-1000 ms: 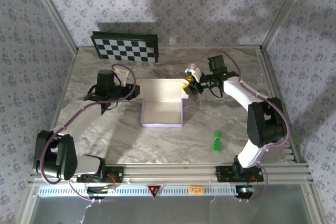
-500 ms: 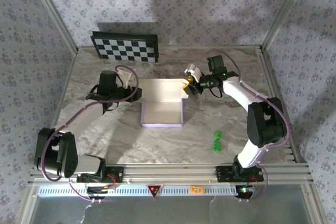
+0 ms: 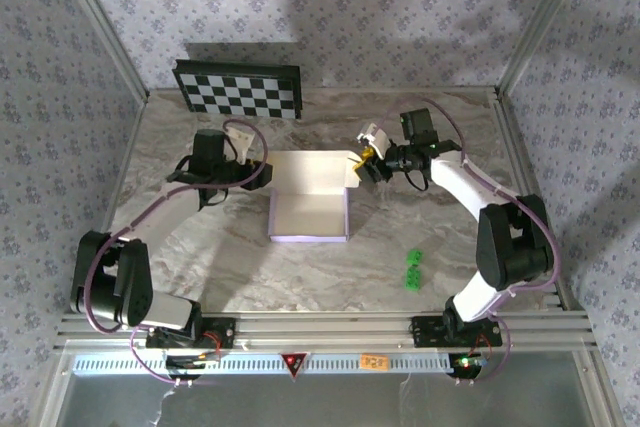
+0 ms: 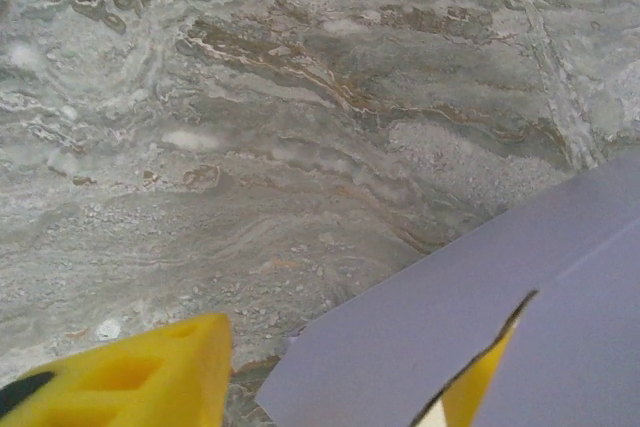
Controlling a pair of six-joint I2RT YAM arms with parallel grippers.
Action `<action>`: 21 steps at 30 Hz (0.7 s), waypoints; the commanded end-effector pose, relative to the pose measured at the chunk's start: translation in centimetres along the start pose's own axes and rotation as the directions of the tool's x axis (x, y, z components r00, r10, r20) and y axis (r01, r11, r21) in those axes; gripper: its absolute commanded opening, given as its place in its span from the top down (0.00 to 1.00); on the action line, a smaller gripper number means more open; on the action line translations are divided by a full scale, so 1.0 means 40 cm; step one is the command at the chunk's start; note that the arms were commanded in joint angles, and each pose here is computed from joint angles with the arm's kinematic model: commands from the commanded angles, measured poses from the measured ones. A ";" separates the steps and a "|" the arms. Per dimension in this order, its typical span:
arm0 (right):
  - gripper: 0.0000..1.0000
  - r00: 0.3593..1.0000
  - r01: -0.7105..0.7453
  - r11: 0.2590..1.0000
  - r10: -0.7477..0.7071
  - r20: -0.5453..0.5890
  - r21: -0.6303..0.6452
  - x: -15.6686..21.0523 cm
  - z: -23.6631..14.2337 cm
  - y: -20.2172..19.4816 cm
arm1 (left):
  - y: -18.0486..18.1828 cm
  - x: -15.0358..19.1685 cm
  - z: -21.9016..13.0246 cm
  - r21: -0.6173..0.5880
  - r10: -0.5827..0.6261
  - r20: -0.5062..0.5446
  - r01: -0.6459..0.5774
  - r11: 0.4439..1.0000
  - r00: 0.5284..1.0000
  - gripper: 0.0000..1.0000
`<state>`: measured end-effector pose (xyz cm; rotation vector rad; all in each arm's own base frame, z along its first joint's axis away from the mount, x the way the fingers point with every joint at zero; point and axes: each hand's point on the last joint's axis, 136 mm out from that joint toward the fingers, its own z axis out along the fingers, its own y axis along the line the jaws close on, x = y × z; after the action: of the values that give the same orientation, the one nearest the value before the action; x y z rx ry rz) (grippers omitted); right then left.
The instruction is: Fold the paper box
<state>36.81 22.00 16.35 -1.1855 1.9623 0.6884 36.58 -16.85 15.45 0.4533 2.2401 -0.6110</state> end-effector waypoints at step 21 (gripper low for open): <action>1.00 0.993 -0.115 0.986 0.113 0.028 0.121 -0.047 -0.017 0.010 | -0.064 -0.048 -0.017 0.004 0.059 0.023 -0.059 0.998 0.998 0.87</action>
<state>36.93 22.08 16.67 -1.0934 2.0316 0.6377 35.72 -18.13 15.38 0.5237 2.2541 -0.5815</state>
